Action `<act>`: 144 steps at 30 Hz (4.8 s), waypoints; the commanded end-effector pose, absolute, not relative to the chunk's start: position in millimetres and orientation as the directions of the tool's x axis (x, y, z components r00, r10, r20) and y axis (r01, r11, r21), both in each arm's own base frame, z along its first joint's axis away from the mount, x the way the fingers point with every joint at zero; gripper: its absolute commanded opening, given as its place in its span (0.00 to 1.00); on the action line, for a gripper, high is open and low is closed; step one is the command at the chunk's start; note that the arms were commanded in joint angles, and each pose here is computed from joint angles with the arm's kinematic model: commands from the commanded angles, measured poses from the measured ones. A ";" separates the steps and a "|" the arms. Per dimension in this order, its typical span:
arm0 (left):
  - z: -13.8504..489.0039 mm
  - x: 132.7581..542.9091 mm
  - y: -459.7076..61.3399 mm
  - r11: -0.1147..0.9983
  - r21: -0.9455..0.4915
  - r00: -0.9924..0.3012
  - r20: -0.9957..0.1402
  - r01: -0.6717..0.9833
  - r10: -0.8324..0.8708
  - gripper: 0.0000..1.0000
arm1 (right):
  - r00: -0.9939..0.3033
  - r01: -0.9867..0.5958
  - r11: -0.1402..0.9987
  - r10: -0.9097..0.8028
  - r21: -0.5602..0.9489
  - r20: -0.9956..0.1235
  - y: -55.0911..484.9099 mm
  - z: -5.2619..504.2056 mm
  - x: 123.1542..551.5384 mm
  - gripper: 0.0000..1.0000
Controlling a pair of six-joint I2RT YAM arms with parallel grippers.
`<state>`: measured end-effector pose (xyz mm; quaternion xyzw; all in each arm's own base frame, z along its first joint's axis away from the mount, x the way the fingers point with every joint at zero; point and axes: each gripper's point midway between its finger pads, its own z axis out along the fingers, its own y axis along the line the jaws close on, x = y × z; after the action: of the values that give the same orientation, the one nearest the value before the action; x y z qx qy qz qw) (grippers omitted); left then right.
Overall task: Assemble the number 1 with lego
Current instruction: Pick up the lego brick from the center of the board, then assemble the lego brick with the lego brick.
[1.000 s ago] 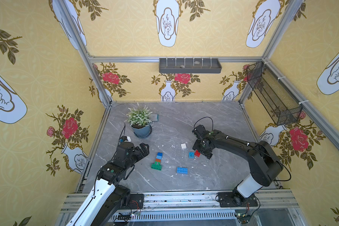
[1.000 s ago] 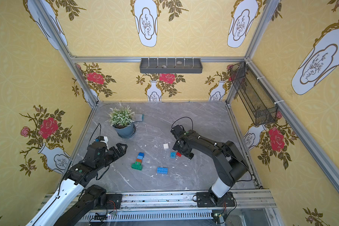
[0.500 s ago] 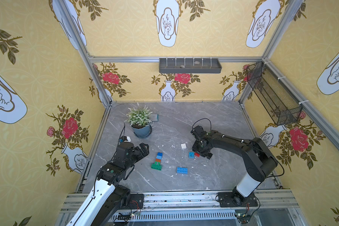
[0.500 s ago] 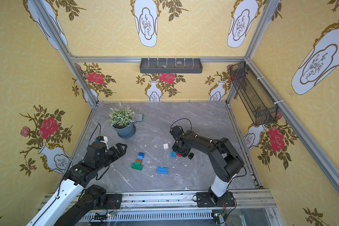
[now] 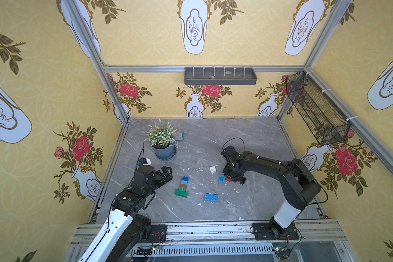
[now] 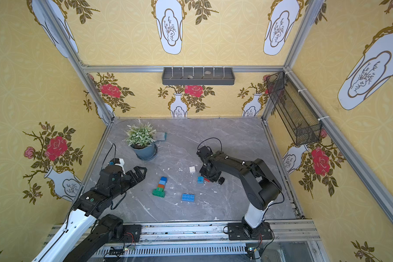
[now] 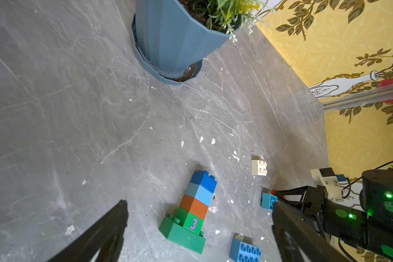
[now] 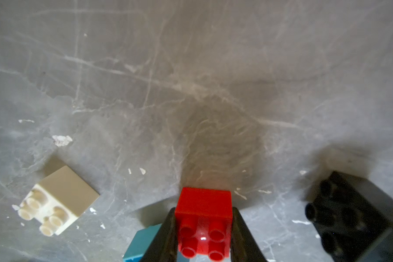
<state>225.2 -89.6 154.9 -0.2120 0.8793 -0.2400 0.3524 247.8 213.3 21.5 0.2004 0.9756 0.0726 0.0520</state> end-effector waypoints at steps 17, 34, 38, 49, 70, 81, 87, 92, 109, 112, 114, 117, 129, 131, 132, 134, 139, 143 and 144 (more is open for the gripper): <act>151.2 226.5 -88.6 0.799 -0.569 -0.654 -0.532 -0.195 -0.539 1.00 | -0.644 -0.670 0.741 -0.555 0.037 -0.527 265.3 138.6 241.8 0.00; 154.1 221.1 -82.0 0.790 -0.576 -0.629 -0.540 -0.208 -0.560 1.00 | -0.040 -0.998 0.030 -0.977 0.050 -0.208 305.2 69.8 121.2 0.02; 153.7 220.6 -81.8 0.789 -0.577 -0.630 -0.536 -0.212 -0.562 1.00 | -0.018 -0.999 0.014 -0.991 0.033 -0.136 303.3 61.1 117.4 0.02; 154.6 220.6 -81.7 0.784 -0.582 -0.627 -0.533 -0.216 -0.568 0.99 | -0.050 -0.999 0.050 -0.997 0.007 -0.051 308.2 47.9 123.0 0.02; 153.5 220.7 -81.2 0.789 -0.575 -0.629 -0.538 -0.214 -0.562 1.00 | -0.049 -0.999 0.049 -0.999 -0.004 -0.021 304.5 31.4 125.5 0.01; 152.7 220.6 -80.3 0.791 -0.572 -0.627 -0.539 -0.217 -0.562 1.00 | -0.044 -0.999 0.044 -0.999 0.003 -0.010 306.4 27.7 125.8 0.00; 152.5 220.6 -80.6 0.791 -0.572 -0.629 -0.538 -0.217 -0.561 0.99 | -0.043 -0.999 0.043 -0.999 0.013 -0.003 307.9 24.1 124.4 0.00; 152.7 219.6 -79.8 0.792 -0.571 -0.627 -0.540 -0.218 -0.562 1.00 | -0.043 -0.999 0.043 -0.999 0.014 -0.007 309.6 24.0 124.2 0.01; 154.7 220.5 -81.2 0.792 -0.573 -0.630 -0.541 -0.210 -0.558 1.00 | -0.072 -0.996 0.079 -0.988 -0.044 -0.139 325.0 52.2 133.8 0.57; 155.9 220.7 -81.6 0.794 -0.572 -0.631 -0.543 -0.206 -0.554 1.00 | -0.077 -0.996 0.084 -0.982 -0.036 -0.173 328.6 60.3 131.9 0.60; 156.8 221.1 -82.9 0.796 -0.572 -0.634 -0.545 -0.198 -0.549 1.00 | -0.093 -0.994 0.102 -0.972 -0.029 -0.215 332.5 70.9 131.4 0.60; 160.5 222.8 -91.7 0.795 -0.587 -0.653 -0.543 -0.154 -0.528 0.99 | -0.168 -0.982 0.186 -0.930 -0.023 -0.327 341.2 97.6 135.2 0.60; 153.5 215.4 -168.8 0.692 -0.721 -0.868 -0.362 0.029 -0.341 0.92 | -0.688 -0.514 0.848 -0.315 0.132 -0.654 286.5 163.4 176.3 0.59; 152.3 206.5 -183.2 0.703 -0.706 -0.886 -0.374 0.081 -0.273 0.92 | -0.690 -0.456 0.875 -0.232 0.163 -0.685 270.6 170.2 178.4 0.60; 152.1 203.1 -189.1 0.708 -0.698 -0.892 -0.381 0.104 -0.244 0.92 | -0.683 -0.443 0.879 -0.206 0.173 -0.701 265.0 173.0 179.0 0.61; 150.6 195.2 -202.6 0.715 -0.684 -0.905 -0.384 0.146 -0.182 0.92 | -0.689 -0.315 0.926 -0.070 0.210 -0.721 242.5 174.7 187.1 0.67; 143.4 177.9 -230.7 0.725 -0.651 -0.930 -0.364 0.225 -0.039 0.92 | -0.718 0.032 0.944 0.250 0.329 -0.649 190.2 165.6 189.8 0.50; 127.4 166.9 -247.8 0.746 -0.623 -0.950 -0.308 0.235 0.042 0.91 | -0.791 0.028 0.925 0.253 0.380 -0.557 199.9 154.6 178.7 0.51; 122.6 164.9 -251.0 0.751 -0.619 -0.956 -0.289 0.230 0.054 0.91 | -0.813 0.022 0.922 0.242 0.387 -0.530 204.8 151.0 175.2 0.53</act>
<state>168.8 -244.8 131.1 0.0635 0.9224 -0.3529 0.1437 183.4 199.8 159.3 0.0376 0.9259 0.1632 0.3387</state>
